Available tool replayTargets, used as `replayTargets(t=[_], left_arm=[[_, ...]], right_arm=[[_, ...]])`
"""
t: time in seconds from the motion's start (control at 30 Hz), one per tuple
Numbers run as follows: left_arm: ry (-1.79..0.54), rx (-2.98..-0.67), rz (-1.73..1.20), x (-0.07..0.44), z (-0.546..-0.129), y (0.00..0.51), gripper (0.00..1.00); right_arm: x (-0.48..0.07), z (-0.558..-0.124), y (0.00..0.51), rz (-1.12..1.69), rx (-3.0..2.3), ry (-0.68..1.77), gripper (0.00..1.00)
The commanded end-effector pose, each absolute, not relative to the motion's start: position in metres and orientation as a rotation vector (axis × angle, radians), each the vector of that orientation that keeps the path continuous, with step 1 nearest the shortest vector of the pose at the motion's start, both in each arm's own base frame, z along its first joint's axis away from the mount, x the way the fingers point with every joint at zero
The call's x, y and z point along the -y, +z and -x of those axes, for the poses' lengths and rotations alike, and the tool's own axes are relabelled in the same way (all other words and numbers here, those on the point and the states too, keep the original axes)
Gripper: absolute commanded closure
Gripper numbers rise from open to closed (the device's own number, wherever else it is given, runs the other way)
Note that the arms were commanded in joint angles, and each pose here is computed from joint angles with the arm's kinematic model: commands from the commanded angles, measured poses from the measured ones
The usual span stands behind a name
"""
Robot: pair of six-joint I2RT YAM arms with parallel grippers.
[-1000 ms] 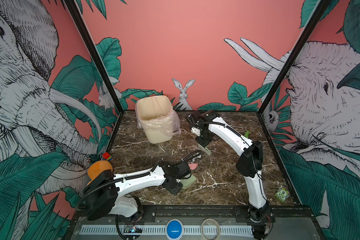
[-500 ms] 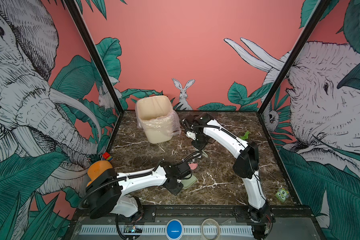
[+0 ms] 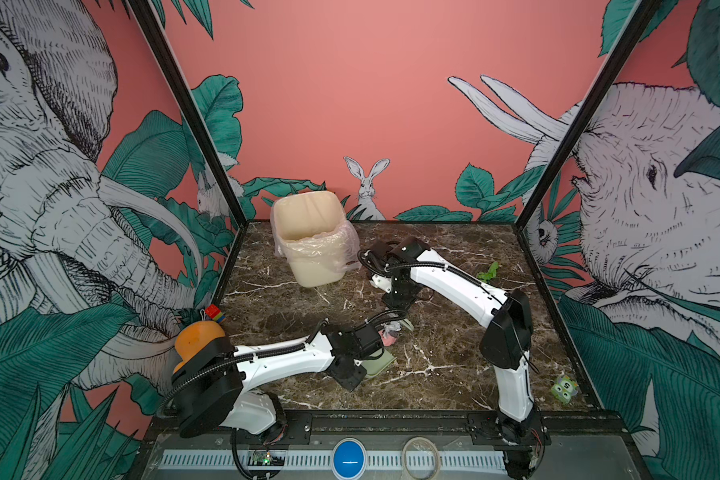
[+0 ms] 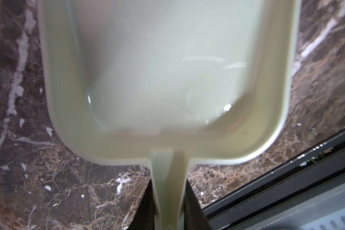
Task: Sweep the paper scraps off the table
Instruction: 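Sweep the pink and white scraps into the dustpan with the right gripper's brush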
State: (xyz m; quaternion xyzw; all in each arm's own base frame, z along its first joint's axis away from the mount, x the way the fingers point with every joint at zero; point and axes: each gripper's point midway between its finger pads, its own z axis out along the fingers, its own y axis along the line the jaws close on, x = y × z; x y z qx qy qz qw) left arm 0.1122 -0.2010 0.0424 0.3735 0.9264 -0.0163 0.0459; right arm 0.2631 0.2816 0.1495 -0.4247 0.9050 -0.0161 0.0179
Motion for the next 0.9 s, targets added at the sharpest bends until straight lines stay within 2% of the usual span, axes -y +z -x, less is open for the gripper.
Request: replayTargets(t=[0.0,0.27,0.57,0.87], left_arm=[[-0.013,-2.836,-1.145,0.195,-0.111,0.039,0.82],[-0.016,-2.835,-1.147,0.196,-0.111,0.039,0.82],[-0.017,-2.834,-1.152,0.196,-0.111,0.038,0.82],[-0.016,-2.831,-1.147,0.195,-0.111,0.04,0.82]], right_arm=[[-0.293,-0.241,0.158,1.304,-2.821,0.066,1.0],[-0.305,-0.22,0.172,1.275,-2.797,0.182,1.0],[-0.275,-0.244,0.167,1.215,-2.797,-0.037,1.0],[-0.296,-0.224,0.144,1.341,-2.844,0.012,1.0]])
